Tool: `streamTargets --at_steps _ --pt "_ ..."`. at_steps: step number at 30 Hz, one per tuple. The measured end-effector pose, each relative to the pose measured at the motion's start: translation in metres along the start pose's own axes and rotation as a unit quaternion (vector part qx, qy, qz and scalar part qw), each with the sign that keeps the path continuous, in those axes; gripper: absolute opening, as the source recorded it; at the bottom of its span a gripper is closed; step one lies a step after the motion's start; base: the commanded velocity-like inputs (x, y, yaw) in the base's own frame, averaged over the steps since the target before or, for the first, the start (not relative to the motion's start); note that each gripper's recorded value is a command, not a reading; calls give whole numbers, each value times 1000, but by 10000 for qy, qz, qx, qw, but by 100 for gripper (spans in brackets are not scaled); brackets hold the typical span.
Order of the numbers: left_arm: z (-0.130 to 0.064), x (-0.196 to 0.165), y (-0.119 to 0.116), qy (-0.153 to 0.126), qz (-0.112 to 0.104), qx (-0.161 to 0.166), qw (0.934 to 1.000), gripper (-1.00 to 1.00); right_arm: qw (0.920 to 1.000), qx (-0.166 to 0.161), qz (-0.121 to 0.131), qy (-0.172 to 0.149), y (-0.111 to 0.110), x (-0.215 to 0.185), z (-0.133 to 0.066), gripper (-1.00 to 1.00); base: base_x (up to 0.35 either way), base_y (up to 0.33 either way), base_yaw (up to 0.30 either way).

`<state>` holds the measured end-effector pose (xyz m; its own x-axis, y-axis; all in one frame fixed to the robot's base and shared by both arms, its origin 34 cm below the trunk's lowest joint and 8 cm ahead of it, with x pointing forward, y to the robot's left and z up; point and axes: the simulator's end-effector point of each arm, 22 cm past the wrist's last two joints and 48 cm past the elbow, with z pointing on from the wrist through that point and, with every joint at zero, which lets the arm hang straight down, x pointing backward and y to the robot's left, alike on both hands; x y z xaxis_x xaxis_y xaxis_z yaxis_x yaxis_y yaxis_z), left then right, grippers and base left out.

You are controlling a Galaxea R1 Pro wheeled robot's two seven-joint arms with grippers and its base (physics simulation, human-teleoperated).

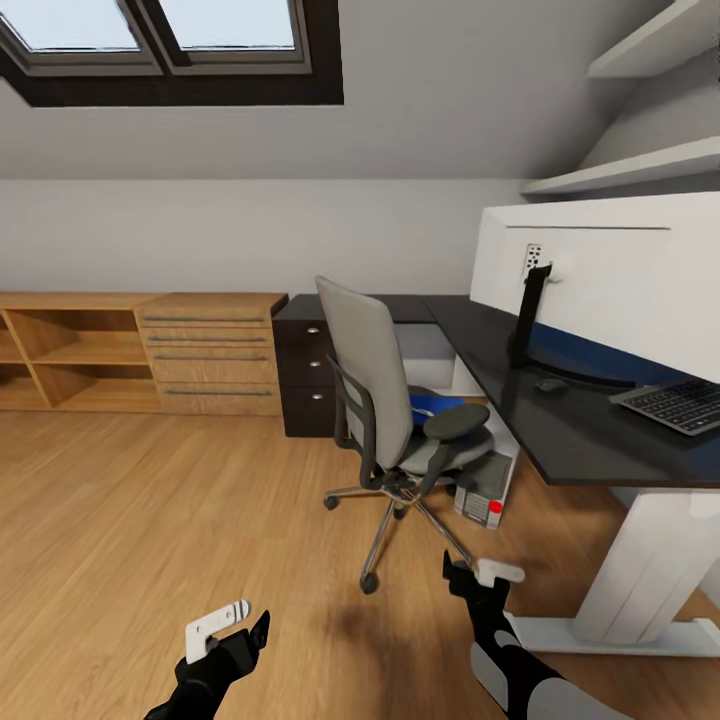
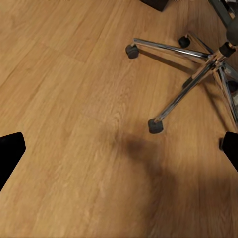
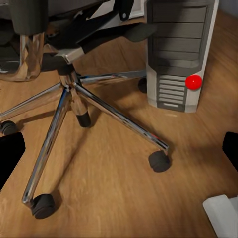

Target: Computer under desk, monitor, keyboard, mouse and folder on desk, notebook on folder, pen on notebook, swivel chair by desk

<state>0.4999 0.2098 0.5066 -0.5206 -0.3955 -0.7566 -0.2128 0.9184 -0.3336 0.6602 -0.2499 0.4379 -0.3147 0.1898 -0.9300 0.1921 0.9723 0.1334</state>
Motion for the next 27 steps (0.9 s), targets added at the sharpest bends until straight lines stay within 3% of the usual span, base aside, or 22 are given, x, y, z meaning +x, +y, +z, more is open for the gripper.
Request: streamTargets --at_steps 7,21,22,26,27 --pt "1 4 2 -46 0 22 10000 100 9997 -10 30 -250 -1 -5 0 100 0 0 0" --pt "11 33 9 -44 18 69 10000 100 9996 -13 28 -289 -6 24 2 100 0 0 0" --pt "5 79 -34 720 363 491 9955 100 10000 -13 -24 27 -7 37 4 100 0 0 0" --pt "3 106 -48 1085 478 649 9908 100 9997 -58 -42 247 -3 36 17 100 0 0 0" --pt "4 106 -61 1142 443 752 9896 100 9996 -46 -47 261 -5 12 32 100 0 0 0"
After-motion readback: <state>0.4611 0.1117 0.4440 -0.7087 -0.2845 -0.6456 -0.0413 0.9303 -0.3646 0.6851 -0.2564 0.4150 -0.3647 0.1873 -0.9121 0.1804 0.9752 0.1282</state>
